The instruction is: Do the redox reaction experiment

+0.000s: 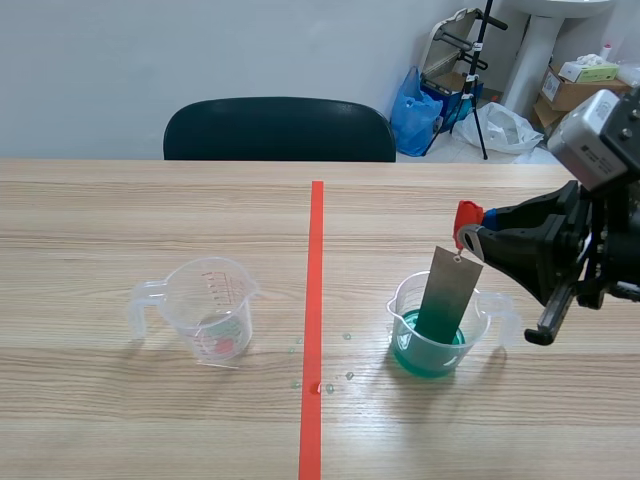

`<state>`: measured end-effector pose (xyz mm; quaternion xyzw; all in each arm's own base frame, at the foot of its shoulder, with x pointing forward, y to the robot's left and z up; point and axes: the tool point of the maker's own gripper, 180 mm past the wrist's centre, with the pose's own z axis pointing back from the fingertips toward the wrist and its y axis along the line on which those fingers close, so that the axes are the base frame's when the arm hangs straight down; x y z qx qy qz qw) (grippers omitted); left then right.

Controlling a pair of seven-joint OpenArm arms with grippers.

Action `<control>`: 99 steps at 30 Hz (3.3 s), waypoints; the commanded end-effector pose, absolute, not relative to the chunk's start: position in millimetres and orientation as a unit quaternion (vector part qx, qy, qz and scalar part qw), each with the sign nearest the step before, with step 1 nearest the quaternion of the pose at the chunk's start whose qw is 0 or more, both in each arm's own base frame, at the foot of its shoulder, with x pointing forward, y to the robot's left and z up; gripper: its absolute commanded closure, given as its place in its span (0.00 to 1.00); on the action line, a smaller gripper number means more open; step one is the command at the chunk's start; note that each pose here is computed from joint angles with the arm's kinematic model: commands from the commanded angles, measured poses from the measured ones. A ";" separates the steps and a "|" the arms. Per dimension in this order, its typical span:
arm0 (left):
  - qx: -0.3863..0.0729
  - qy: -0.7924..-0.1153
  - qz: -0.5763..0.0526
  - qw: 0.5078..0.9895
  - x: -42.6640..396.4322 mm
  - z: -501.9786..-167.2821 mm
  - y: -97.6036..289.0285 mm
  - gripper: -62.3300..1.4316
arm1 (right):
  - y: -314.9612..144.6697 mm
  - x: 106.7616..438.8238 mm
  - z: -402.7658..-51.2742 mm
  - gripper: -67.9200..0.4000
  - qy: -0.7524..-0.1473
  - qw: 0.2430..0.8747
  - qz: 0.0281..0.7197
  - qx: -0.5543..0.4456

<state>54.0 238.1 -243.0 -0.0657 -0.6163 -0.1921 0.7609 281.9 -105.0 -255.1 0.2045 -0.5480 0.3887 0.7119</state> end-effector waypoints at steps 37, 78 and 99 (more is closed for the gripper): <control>-0.066 -0.630 -0.187 0.751 56.7 -236.1 237.4 0.00 | -105.0 286.5 -245.4 0.99 -0.560 0.701 0.391 0.204; -0.065 -0.636 -0.182 0.747 57.6 -233.6 238.4 0.00 | -104.8 286.4 -245.1 0.99 -0.561 0.701 0.391 0.204; -0.065 -0.636 -0.182 0.747 57.6 -233.7 238.4 0.00 | -97.8 285.1 -230.8 0.99 -0.573 0.683 0.403 0.206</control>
